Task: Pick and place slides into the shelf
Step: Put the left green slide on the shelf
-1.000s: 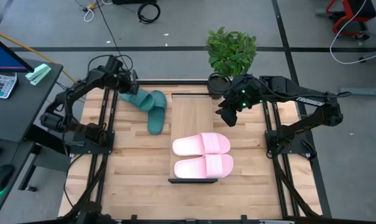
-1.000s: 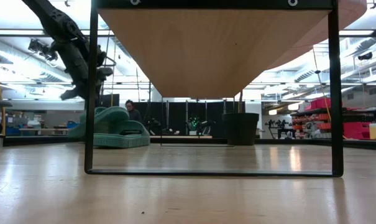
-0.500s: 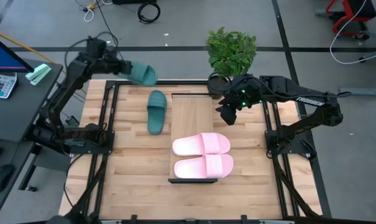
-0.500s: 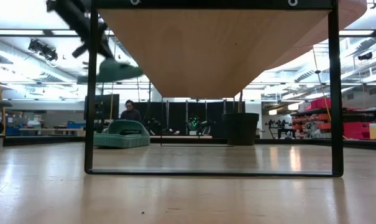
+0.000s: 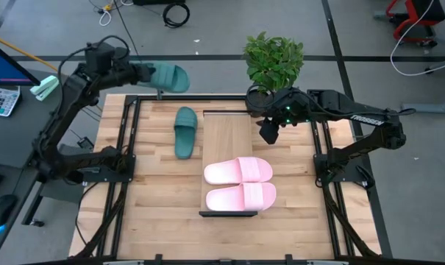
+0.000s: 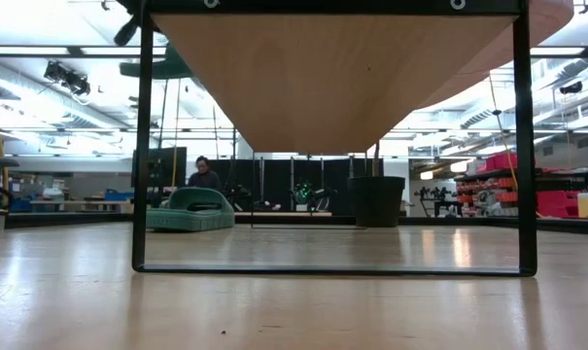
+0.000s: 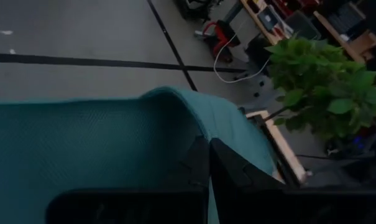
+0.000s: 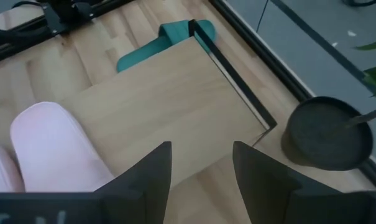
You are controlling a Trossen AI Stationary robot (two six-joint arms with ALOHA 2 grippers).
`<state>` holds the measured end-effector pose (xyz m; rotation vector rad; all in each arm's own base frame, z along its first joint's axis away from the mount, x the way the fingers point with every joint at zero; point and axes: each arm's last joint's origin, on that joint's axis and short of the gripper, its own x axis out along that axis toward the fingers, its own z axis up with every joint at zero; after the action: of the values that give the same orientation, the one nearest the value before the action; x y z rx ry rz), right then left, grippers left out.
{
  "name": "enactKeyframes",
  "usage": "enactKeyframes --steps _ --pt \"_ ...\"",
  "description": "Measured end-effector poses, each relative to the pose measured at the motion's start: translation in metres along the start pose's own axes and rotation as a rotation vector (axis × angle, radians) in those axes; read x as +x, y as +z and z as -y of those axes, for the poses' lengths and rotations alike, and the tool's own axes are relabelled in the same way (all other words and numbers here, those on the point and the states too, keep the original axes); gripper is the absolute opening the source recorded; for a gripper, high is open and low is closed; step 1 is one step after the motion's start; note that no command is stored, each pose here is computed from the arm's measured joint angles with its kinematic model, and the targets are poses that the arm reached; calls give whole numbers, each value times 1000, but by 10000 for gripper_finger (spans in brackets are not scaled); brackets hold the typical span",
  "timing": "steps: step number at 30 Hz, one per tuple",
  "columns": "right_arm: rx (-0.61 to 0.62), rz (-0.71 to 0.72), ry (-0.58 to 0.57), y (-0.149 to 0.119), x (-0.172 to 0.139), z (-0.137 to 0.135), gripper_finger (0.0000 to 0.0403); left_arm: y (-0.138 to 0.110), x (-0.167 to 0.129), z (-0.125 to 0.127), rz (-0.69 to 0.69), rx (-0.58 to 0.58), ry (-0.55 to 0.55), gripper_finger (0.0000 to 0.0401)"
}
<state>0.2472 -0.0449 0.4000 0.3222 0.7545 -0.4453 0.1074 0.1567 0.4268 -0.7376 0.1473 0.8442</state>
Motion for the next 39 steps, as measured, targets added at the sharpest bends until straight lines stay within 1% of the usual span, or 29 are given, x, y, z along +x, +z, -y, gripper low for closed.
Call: enactKeyframes --steps 4,10,17,21,26,29,35,39 --pt "-11 8 -24 0 0 1 178 -9 -3 16 11 -18 -3 4" --pt "-33 24 -69 1 0 2 178 -27 0 44 11 -46 -21 4" --pt "-73 27 -78 1 -1 3 178 -50 13 78 16 -78 -37 4" --pt "-93 -5 -88 -4 -6 5 175 -68 24 96 -20 -95 -33 4" --pt "-109 -75 -110 -16 -20 12 167 -95 41 120 -40 -122 -16 4" --pt "-109 -85 -113 -22 -33 16 163 -108 53 133 -35 -156 -31 4" --pt "-90 -23 -94 -31 -63 25 160 -134 82 157 -17 -259 -63 4" --pt "-78 28 -77 -37 -80 30 160 -151 99 168 -20 -333 -70 4"
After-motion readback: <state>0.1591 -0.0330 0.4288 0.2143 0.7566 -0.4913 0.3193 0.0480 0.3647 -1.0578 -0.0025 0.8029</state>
